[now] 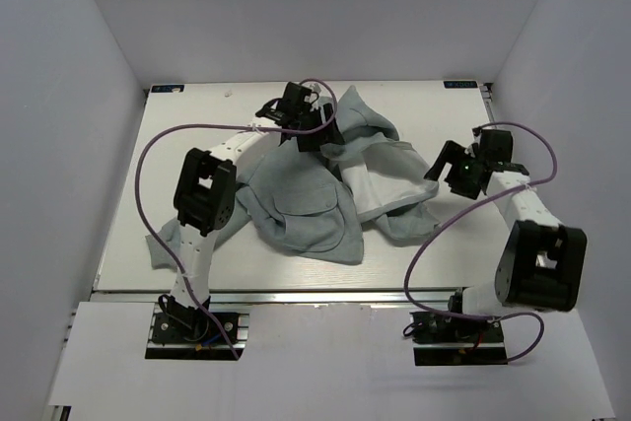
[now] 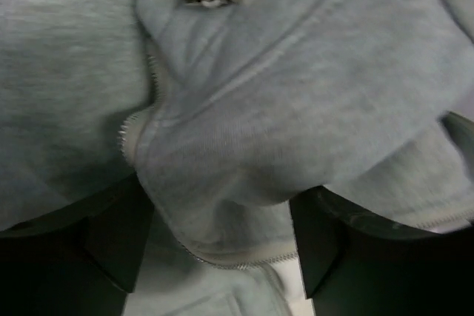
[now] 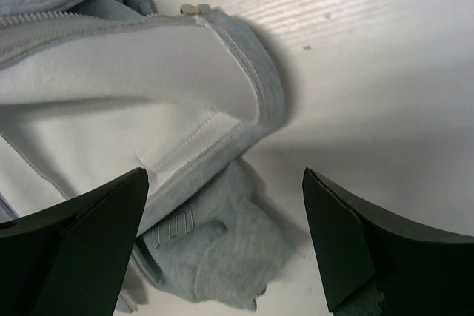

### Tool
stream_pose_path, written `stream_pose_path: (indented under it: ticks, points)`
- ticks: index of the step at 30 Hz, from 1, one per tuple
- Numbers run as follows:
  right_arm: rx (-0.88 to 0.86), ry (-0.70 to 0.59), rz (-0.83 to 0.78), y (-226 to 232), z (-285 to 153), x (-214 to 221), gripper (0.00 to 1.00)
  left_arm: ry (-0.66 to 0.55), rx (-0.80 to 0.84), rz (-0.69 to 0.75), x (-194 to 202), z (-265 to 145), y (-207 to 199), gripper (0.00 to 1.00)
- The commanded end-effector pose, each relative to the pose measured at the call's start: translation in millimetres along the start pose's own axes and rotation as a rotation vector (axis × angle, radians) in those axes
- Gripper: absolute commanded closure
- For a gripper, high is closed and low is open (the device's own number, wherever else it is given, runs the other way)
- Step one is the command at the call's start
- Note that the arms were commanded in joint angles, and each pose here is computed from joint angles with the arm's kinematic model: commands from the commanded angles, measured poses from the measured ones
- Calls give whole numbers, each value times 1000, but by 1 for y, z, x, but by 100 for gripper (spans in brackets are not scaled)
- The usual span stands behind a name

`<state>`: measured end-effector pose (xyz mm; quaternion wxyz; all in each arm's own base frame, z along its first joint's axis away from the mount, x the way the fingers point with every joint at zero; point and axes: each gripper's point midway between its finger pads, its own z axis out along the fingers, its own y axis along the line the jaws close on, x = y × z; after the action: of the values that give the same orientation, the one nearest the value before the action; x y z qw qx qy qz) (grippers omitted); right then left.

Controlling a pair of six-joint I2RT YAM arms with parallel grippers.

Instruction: Zip up the jacket

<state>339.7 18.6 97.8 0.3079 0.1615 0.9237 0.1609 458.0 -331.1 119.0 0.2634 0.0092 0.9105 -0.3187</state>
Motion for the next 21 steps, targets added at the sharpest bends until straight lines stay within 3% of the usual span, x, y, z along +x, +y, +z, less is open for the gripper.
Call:
stream_pose_path:
  ticks: [1,3,4,7,9,12,13,14,15,16,18,20,21]
  points:
    - [-81,-44,-118,14,16,-29,11,-9,40,0,-16,-6,-10,21]
    - [-54,-36,-123,7,26,-32,11,-21,53,16,-20,-1,-12,28]
    - [-37,-39,-121,3,35,-36,11,-44,69,32,-30,-2,-18,44]
    - [-60,-51,-118,4,52,-45,13,-50,90,52,-37,10,-21,73]
    - [-97,-59,-139,10,59,-54,20,-68,125,69,-51,10,-34,75]
    - [-149,-90,-193,22,62,-73,55,-101,129,91,-68,13,-41,81]
    - [-153,-120,-214,25,57,-80,91,-121,102,95,-74,15,-36,83]
    - [-132,-146,-205,25,52,-87,100,-147,89,98,-83,13,-36,89]
    - [-17,-144,-165,9,47,-88,100,-194,81,96,-99,6,-38,98]
    - [15,-180,-162,12,31,-102,100,-236,57,74,-111,3,-35,100]
    - [80,-157,-160,11,8,-95,100,-332,72,69,-140,-7,-36,100]
    - [79,-232,-242,48,-31,-97,100,-391,63,56,-157,-9,-30,100]
    - [183,-280,-275,54,-57,-93,100,-427,77,52,-170,-14,-28,100]
